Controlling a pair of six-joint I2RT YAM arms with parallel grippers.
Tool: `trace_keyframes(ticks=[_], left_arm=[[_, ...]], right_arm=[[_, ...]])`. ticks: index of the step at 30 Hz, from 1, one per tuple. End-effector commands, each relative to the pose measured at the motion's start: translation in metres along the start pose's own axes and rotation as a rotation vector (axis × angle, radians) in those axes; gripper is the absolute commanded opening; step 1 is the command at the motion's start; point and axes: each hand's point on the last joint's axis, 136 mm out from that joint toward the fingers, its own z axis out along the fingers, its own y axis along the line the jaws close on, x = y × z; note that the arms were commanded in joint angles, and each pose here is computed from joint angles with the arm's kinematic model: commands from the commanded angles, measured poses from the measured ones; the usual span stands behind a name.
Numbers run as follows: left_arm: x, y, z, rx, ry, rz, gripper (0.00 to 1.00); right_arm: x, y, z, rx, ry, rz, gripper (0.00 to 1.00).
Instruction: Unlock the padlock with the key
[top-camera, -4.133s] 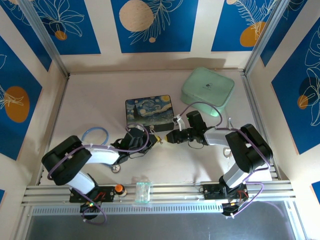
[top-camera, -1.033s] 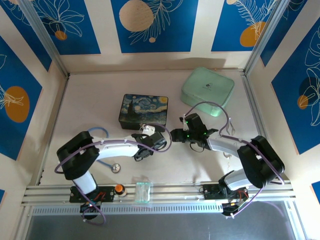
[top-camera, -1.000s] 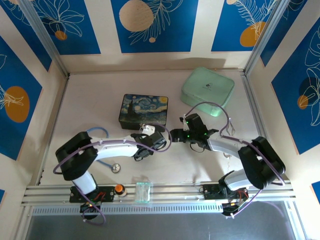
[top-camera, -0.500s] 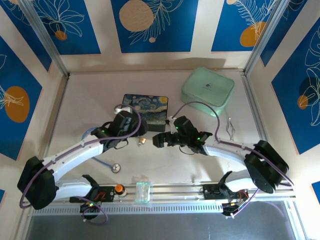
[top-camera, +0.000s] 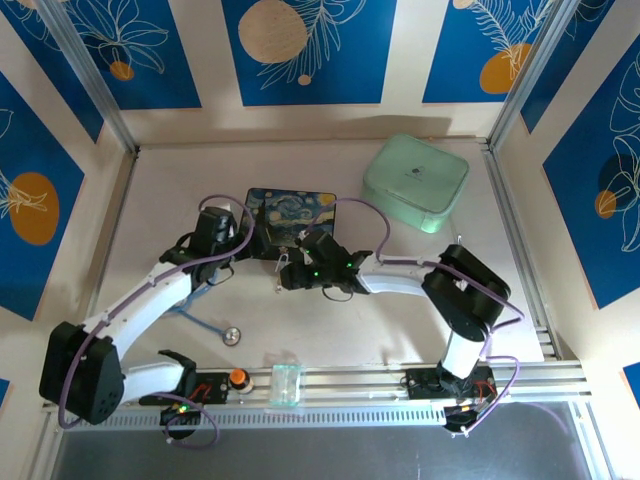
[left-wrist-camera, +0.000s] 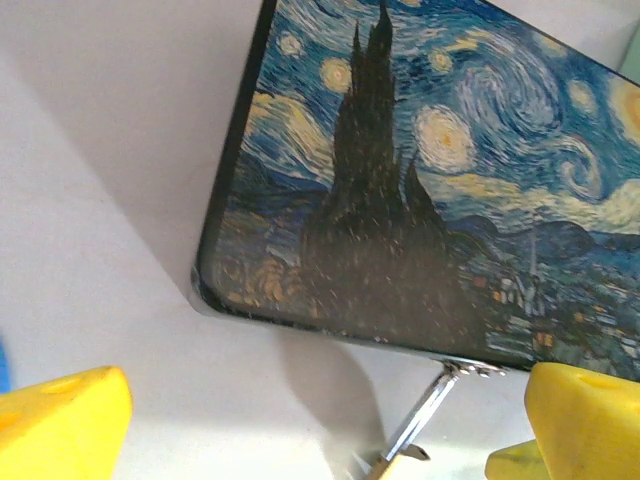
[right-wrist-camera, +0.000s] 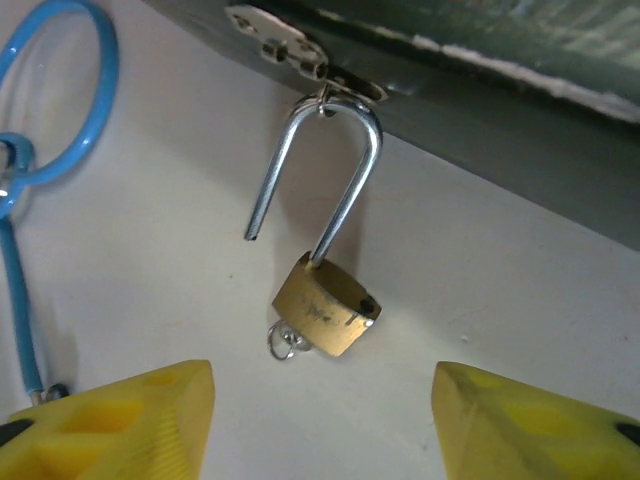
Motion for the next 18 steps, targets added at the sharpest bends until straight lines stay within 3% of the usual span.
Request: trace_keyframes(ticks=[1, 18], left_arm=[[-0.018, -0.001, 0.004, -0.005, -0.044, 0.025, 1.0], [-0.024, 0.011, 0.017, -0.071, -0.073, 0.051, 1.0]], right_arm=[[-0.008, -0.001, 0.007, 0.023, -0.004, 0.01, 0.58], [-0.004, -0.002, 0.033, 0.032, 0.02, -0.016, 0.58]])
